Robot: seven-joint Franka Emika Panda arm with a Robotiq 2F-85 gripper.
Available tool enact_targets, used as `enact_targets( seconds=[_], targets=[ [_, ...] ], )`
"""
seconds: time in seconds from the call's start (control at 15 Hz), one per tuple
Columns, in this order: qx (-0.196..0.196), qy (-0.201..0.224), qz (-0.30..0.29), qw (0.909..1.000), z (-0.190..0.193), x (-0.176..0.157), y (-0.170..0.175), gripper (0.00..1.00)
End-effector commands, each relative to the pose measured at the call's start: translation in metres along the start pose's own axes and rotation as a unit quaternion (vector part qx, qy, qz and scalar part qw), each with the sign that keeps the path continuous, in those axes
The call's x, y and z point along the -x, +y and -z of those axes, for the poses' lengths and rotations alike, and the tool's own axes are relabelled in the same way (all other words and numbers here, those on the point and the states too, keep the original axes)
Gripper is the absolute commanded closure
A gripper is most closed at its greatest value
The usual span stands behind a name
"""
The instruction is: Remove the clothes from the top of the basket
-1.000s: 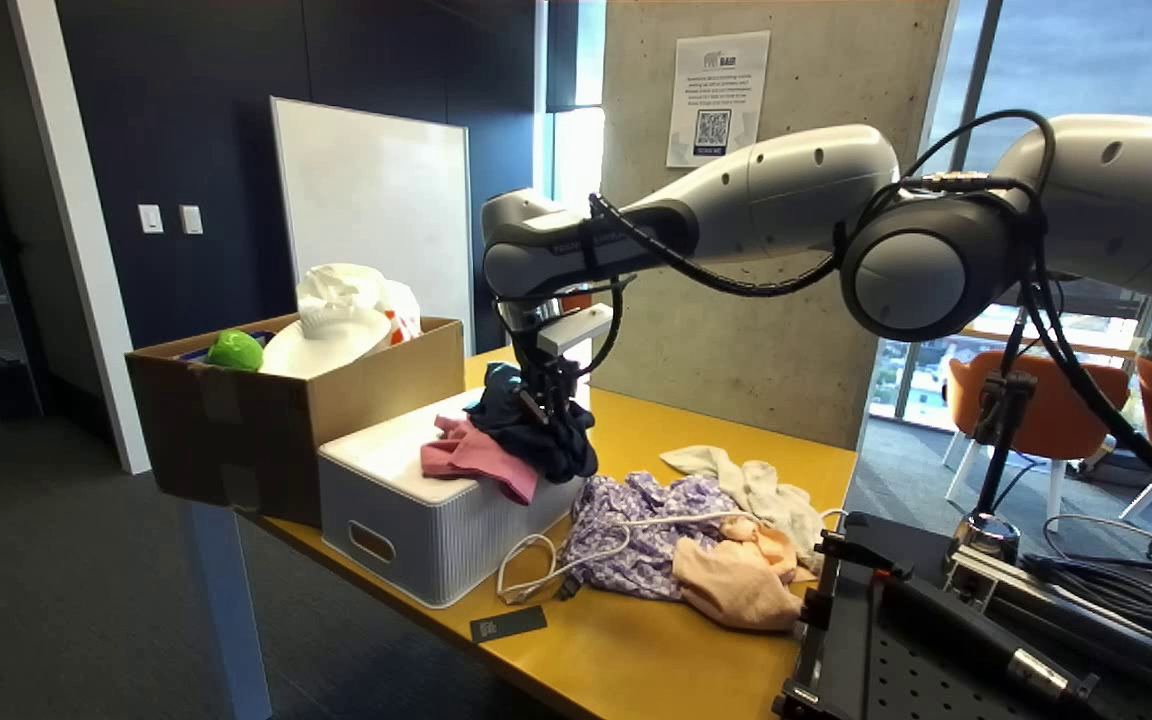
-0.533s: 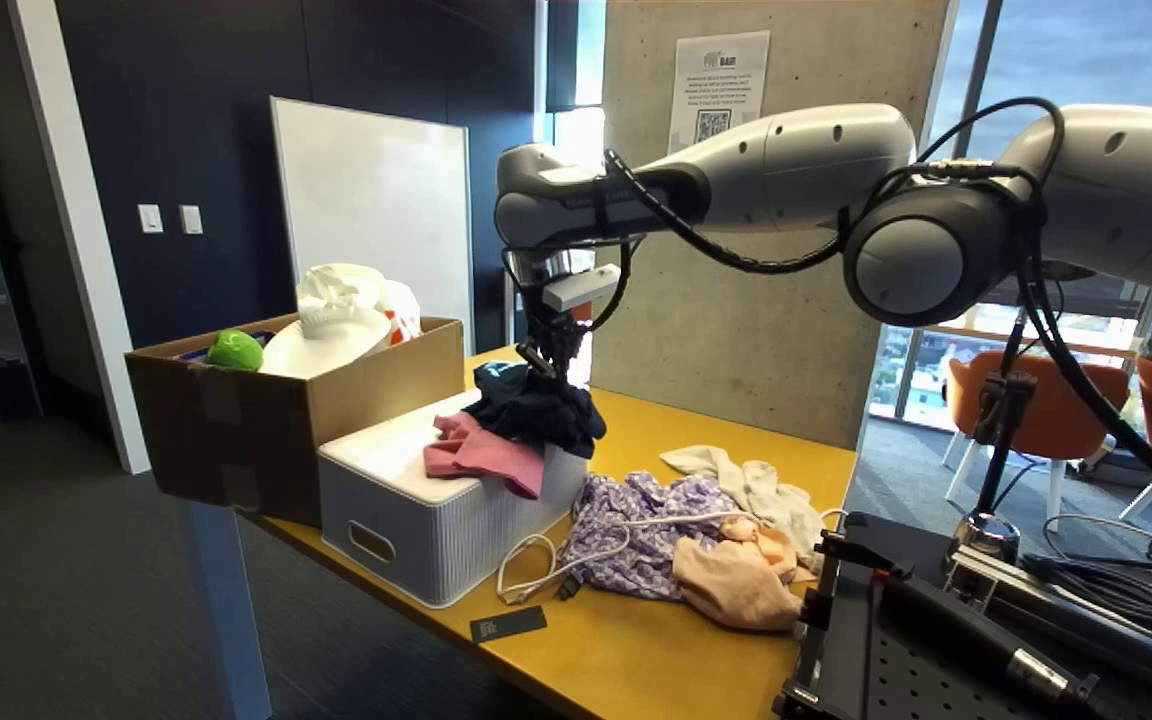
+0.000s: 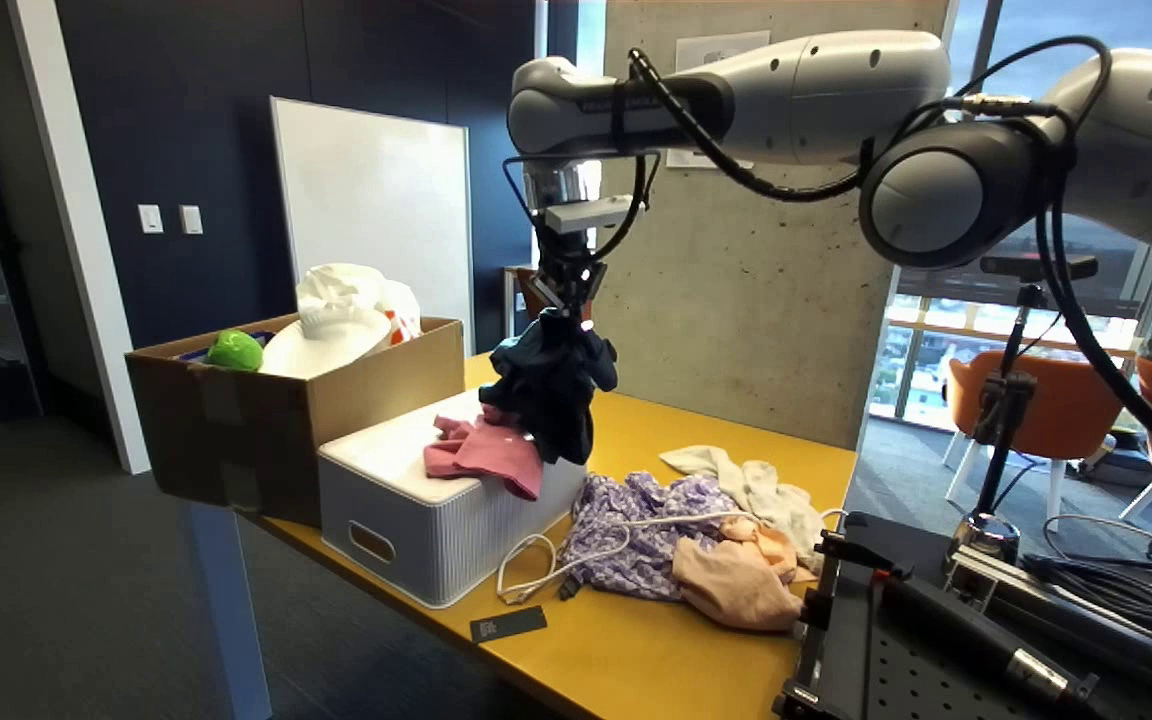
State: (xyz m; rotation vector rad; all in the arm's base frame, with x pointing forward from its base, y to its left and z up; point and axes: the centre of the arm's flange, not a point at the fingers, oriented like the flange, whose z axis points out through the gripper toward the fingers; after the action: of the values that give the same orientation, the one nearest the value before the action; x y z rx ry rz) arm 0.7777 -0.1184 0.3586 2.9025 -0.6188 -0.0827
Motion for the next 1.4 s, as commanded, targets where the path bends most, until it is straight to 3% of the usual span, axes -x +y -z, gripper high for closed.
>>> enact_targets(
  seconds=[0.0,0.47,0.67,0.87,1.13,1.33],
  targets=[
    [-0.019,-0.03,-0.067,0.9971,0.019,0.069,0.031,0.98],
    [-0.061,-0.078,-0.178,0.979,0.023,0.087,0.051,0.98],
    [-0.076,-0.09,-0.194,0.9739,0.022,0.086,0.056,0.98],
    [-0.07,-0.148,-0.137,0.9768,0.02,0.089,0.057,0.98],
    [-0.06,-0.231,-0.08,0.9677,0.001,0.109,0.06,0.98],
    [-0.055,-0.262,-0.117,0.9563,-0.022,0.117,0.064,0.98]
  ],
)
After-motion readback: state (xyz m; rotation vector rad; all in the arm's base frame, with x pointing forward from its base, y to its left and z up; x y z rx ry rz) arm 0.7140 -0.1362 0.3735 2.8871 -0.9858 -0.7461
